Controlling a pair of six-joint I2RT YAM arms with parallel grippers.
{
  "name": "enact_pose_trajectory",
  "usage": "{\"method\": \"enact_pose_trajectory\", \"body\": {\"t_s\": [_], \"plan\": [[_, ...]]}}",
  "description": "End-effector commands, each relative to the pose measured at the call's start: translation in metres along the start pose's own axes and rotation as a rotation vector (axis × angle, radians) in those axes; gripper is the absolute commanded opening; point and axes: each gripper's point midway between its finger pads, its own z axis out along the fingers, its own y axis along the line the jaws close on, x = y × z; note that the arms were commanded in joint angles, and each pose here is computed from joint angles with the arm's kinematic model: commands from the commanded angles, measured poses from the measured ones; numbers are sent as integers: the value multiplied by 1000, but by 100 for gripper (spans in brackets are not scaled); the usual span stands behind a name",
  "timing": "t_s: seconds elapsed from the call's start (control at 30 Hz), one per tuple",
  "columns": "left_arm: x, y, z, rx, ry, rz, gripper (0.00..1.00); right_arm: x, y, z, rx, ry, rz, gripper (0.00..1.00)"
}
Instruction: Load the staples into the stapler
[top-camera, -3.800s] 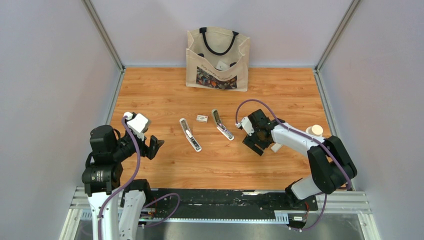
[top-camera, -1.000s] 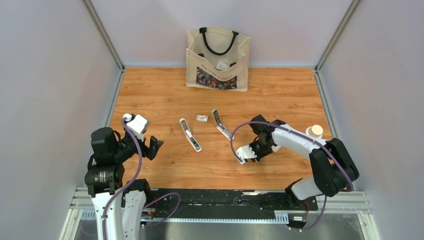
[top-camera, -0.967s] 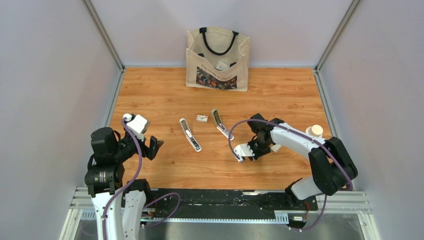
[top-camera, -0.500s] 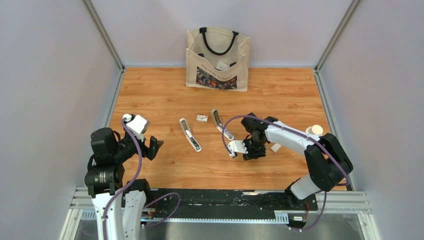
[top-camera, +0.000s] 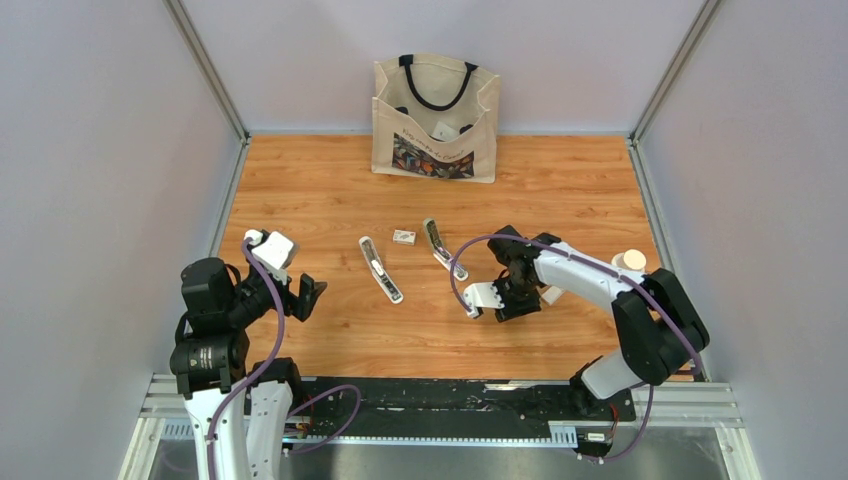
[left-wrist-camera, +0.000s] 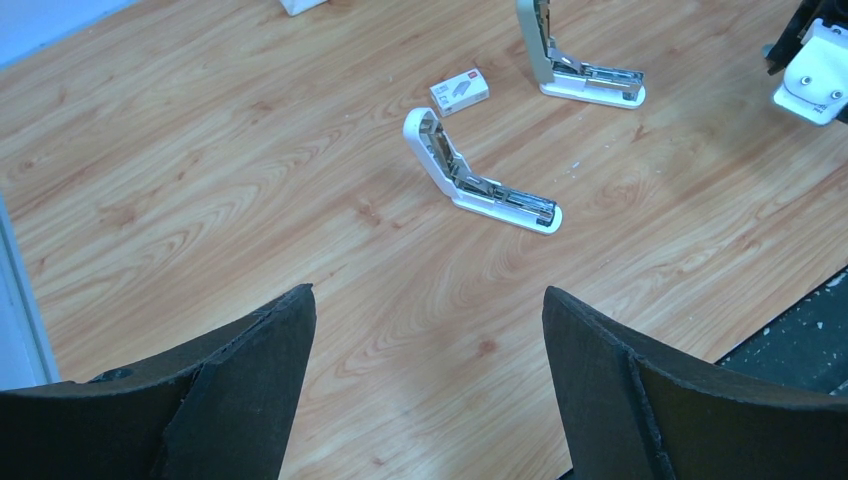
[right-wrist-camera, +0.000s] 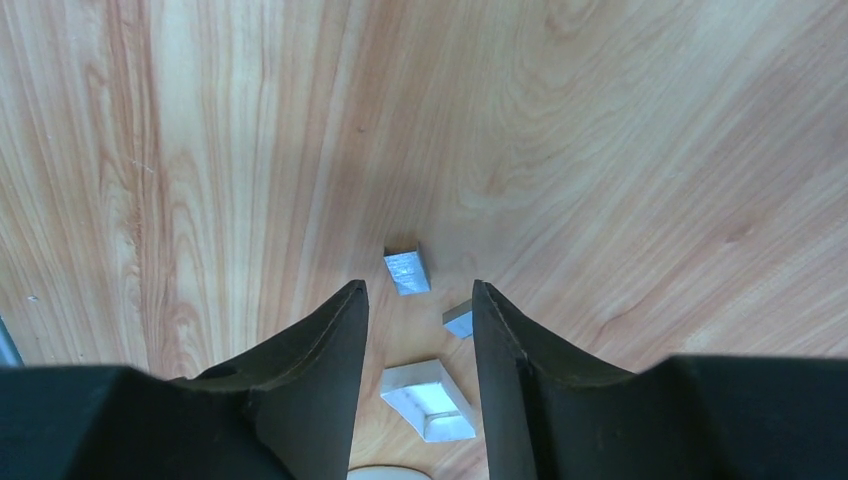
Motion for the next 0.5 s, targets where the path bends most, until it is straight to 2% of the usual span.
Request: {"method": "enact_pose_trajectory", "body": {"t_s": [0.0,0.47], "plan": [[-7,1,0,-1,-31,0,91,3,1,6,-24,8,-7,46],[-6,1,1,-1,-31,2,92,2,-1,20,-41,2,1,39]]}}
